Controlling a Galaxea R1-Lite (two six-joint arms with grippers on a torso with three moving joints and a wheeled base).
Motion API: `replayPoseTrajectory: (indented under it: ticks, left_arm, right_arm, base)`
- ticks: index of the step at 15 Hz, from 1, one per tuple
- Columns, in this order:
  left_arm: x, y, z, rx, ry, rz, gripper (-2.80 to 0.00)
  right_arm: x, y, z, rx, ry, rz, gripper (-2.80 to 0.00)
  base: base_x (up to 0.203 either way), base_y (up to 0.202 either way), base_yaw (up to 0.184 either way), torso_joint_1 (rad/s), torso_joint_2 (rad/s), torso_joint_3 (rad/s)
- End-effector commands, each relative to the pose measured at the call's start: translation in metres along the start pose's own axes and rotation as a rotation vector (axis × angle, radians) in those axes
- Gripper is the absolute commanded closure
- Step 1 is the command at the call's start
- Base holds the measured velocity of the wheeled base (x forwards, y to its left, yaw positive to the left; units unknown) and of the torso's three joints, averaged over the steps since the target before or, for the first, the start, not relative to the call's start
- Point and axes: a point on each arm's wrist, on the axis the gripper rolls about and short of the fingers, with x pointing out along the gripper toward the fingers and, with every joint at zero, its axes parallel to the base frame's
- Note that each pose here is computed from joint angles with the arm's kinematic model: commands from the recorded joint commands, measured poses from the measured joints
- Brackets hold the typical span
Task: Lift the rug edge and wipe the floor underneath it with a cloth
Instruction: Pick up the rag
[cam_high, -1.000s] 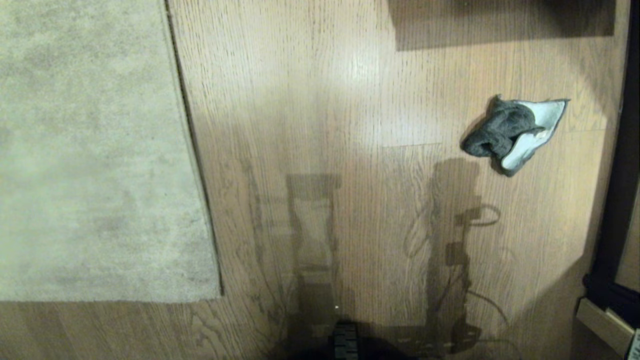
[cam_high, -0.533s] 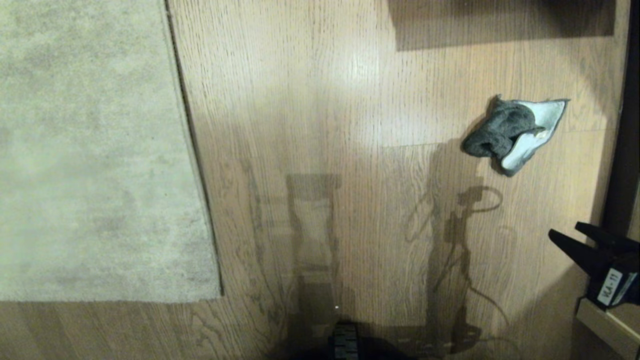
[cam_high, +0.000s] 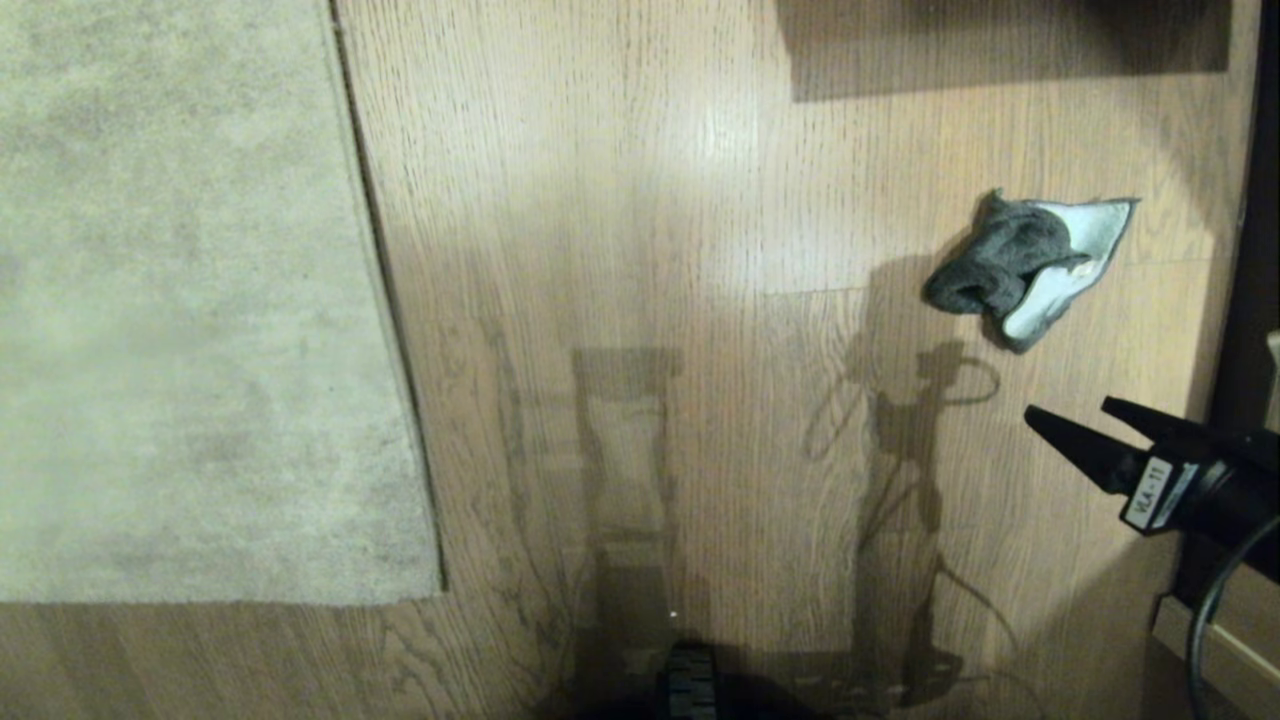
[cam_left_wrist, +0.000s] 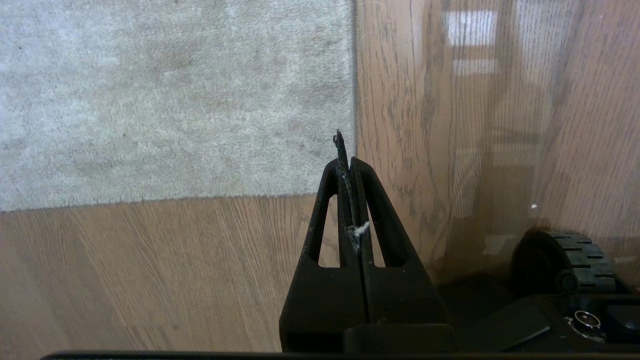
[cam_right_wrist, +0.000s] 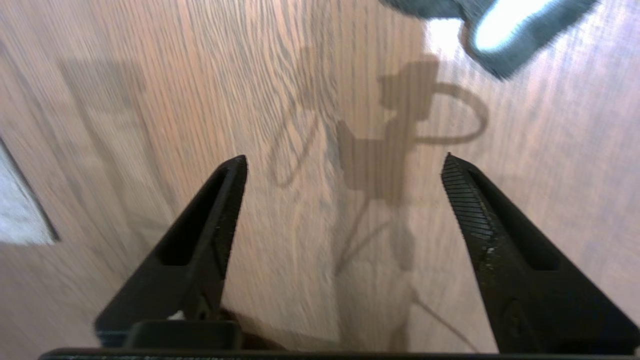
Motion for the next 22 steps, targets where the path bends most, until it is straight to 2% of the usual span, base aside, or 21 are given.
replayPoseTrajectory:
  ticks: [1,12,14,16,19,22]
  left_arm:
    - [0.000,0.000,0.000,0.000,0.002,0.000,0.00]
    - [0.000,0.000,0.000,0.000,0.002,0.000,0.00]
    - [0.000,0.000,0.000,0.000,0.002,0.000,0.00]
    - [0.000,0.000,0.000,0.000,0.002,0.000,0.00]
    - [0.000,0.000,0.000,0.000,0.002,0.000,0.00]
    - [0.000,0.000,0.000,0.000,0.002,0.000,0.00]
  right_arm:
    - [0.020,0.000,0.003,0.008,0.016,0.007,-2.80]
    - [0.111,0.007,0.009,0.036,-0.050,0.065,-2.80]
    - [0.118,0.006,0.011,0.033,-0.101,0.063,-2.80]
    - [0.119,0.001,0.015,0.033,-0.137,0.050,-2.80]
    - [0.128,-0.008,0.035,0.023,-0.210,0.021,-2.80]
    - [0.133,-0.025,0.035,-0.040,-0.213,-0.037,-2.80]
  base:
    - [0.000,0.000,0.000,0.000,0.00,0.000]
    - [0.000,0.000,0.000,0.000,0.00,0.000]
    - [0.000,0.000,0.000,0.000,0.00,0.000]
    - [0.000,0.000,0.000,0.000,0.00,0.000]
    - [0.000,0.000,0.000,0.000,0.00,0.000]
    - [0.000,0.000,0.000,0.000,0.00,0.000]
